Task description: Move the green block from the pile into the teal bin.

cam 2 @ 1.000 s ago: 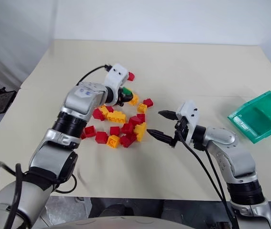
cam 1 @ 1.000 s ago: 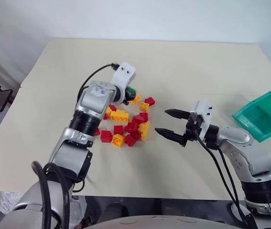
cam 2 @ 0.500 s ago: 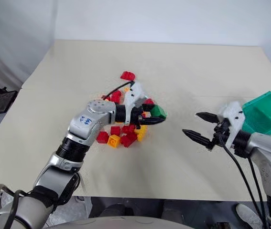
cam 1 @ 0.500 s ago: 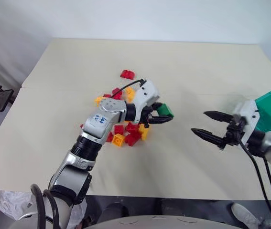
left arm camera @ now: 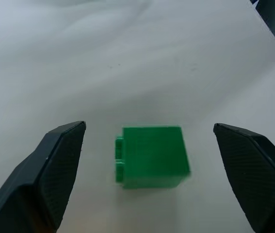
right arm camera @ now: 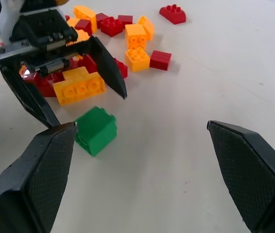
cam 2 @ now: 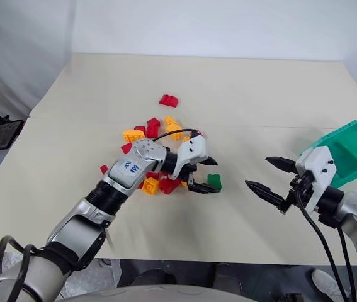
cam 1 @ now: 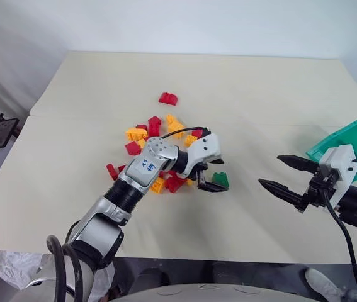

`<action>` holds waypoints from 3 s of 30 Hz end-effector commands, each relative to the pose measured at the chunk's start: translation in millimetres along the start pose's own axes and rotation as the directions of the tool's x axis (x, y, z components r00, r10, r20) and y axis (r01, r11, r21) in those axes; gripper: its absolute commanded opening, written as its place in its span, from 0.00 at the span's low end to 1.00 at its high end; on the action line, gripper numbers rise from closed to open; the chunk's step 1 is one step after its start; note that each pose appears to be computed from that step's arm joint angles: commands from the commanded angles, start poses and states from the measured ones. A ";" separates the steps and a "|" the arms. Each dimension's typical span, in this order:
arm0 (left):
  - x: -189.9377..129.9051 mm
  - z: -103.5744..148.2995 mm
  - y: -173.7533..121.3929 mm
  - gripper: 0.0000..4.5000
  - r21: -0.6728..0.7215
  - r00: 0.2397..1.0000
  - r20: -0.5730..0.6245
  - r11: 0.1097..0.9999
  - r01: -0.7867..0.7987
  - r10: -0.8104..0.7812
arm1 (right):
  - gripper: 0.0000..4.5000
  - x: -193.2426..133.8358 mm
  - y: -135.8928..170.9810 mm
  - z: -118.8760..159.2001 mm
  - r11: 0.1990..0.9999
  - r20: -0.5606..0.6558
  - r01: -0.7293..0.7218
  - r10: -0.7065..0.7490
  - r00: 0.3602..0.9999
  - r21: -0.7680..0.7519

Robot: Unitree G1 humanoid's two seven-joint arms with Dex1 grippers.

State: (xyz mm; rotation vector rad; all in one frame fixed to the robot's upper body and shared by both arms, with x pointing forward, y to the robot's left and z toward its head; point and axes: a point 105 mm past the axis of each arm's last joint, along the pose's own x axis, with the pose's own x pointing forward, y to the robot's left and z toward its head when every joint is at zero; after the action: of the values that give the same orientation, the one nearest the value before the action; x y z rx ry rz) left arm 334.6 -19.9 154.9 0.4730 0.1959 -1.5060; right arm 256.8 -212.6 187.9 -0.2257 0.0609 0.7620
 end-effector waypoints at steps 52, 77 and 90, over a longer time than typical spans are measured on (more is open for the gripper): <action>-178.4 -25.2 -41.5 1.00 0.054 0.907 0.409 0.989 -0.136 0.102 | 0.79 101.9 38.8 -39.3 0.929 -0.255 0.319 -0.267 0.929 0.190; -125.1 1.5 -1.7 1.00 0.135 0.903 0.427 0.984 -0.118 0.050 | 0.33 -64.6 -120.7 -11.4 0.332 -0.043 0.942 -0.942 0.333 0.044; -126.3 -1.9 12.1 1.00 0.100 0.901 0.413 0.977 -0.190 0.133 | 0.95 -50.4 -164.1 -4.8 0.346 0.034 0.938 -0.938 0.346 0.000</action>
State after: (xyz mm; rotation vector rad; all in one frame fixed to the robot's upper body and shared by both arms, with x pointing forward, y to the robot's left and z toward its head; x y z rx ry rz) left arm 339.3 91.5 197.3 0.2499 -0.2323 -1.4425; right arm 337.1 -360.6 197.7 -0.1827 -0.0412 -0.4403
